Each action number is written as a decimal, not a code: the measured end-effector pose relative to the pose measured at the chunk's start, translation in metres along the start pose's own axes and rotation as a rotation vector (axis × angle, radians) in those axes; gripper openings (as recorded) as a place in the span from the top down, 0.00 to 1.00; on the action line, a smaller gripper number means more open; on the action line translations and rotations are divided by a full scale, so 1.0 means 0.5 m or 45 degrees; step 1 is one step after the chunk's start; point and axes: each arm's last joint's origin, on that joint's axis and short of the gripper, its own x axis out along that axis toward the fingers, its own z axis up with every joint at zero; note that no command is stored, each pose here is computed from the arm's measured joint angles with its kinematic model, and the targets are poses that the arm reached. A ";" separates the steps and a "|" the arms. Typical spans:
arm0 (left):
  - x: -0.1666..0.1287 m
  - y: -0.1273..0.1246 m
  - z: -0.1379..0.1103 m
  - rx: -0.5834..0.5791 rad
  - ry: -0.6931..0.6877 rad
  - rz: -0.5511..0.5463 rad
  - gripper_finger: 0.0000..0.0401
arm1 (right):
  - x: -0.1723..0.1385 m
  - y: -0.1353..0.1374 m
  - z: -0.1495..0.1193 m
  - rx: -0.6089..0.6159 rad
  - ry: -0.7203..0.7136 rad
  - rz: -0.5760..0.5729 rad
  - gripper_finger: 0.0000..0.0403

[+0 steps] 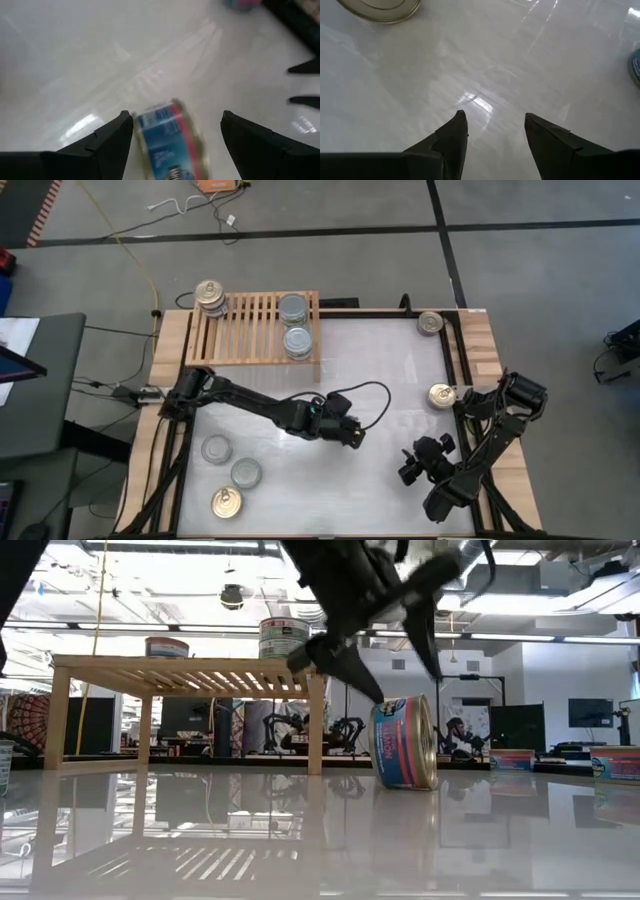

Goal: Stack canned seafood by type on shelf
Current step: Put the blue tuna can on the shelf

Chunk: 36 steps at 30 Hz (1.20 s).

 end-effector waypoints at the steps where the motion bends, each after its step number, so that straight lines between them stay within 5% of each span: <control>1: 0.010 -0.001 -0.007 0.000 0.013 -0.008 0.28 | 0.000 0.000 0.000 -0.001 -0.001 -0.001 0.45; 16: 0.050 0.012 -0.040 -0.024 0.159 0.022 0.29 | 0.000 0.000 0.000 -0.002 -0.002 0.000 0.45; 25: 0.057 0.014 -0.038 0.050 0.242 -0.033 0.57 | 0.000 0.000 0.001 -0.007 -0.009 0.003 0.45; 29: 0.031 0.002 -0.004 0.155 0.253 -0.213 0.57 | 0.000 0.001 0.001 -0.009 -0.011 0.005 0.45; 33: -0.056 -0.018 0.088 0.182 0.099 -0.480 0.57 | 0.000 0.001 0.001 -0.006 -0.009 0.008 0.45; 36: -0.128 0.000 0.157 0.209 0.000 -0.549 0.57 | 0.002 0.002 -0.001 -0.009 -0.011 0.005 0.45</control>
